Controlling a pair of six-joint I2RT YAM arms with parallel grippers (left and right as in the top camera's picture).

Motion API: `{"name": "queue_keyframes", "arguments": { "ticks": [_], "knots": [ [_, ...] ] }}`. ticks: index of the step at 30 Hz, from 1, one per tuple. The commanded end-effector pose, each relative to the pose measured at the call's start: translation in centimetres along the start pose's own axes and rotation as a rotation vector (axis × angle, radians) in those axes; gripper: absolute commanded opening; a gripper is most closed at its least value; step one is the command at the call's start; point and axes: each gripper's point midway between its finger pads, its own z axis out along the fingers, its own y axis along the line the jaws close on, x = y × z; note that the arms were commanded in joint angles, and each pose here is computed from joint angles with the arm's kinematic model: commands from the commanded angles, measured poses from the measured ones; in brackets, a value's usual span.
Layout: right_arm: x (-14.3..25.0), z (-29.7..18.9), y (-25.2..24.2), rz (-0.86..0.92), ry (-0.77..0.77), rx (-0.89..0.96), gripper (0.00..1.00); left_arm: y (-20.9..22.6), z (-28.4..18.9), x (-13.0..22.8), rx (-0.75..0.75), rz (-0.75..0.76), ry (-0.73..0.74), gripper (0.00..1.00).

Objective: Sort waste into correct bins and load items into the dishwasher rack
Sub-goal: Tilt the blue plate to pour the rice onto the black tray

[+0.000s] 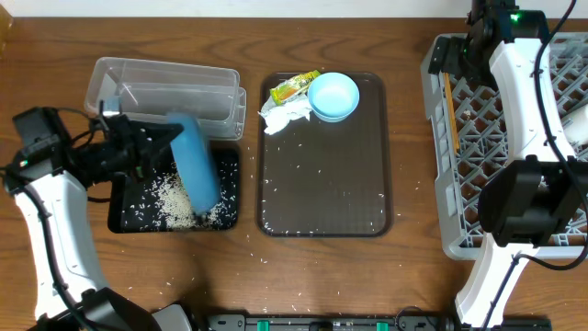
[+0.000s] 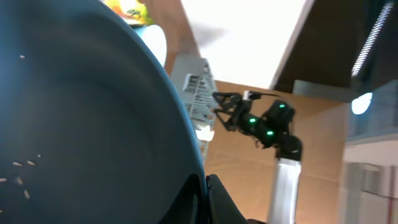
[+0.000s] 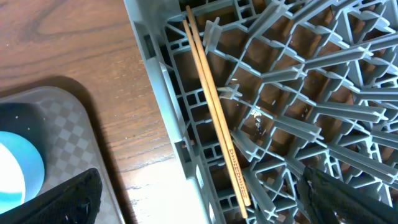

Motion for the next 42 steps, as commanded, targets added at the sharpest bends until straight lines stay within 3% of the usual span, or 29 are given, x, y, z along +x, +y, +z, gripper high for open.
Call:
{"name": "queue_keyframes", "arguments": {
  "ticks": [1, 19, 37, 39, 42],
  "knots": [
    [-1.0, -2.1, -0.1, 0.02, -0.051, -0.012, 0.99, -2.5, -1.0, 0.8, 0.15, 0.019, 0.041, 0.06],
    [-1.0, -2.1, -0.1, 0.02, -0.051, -0.012, 0.99, -2.9, -3.5, -0.1, 0.226, -0.034, -0.012, 0.06],
    [-1.0, -2.1, -0.1, 0.02, -0.051, -0.012, 0.99, -1.4, -4.0, -0.8, 0.164, -0.042, -0.064, 0.06],
    [-1.0, -2.1, -0.1, 0.02, -0.051, -0.012, 0.99, -2.2, -4.0, -0.1, 0.213, -0.001, -0.042, 0.06],
    [-1.0, -2.1, -0.1, 0.02, -0.051, -0.012, 0.99, -1.3, -4.1, -1.3, 0.156, 0.034, -0.082, 0.06]
  ]
}}
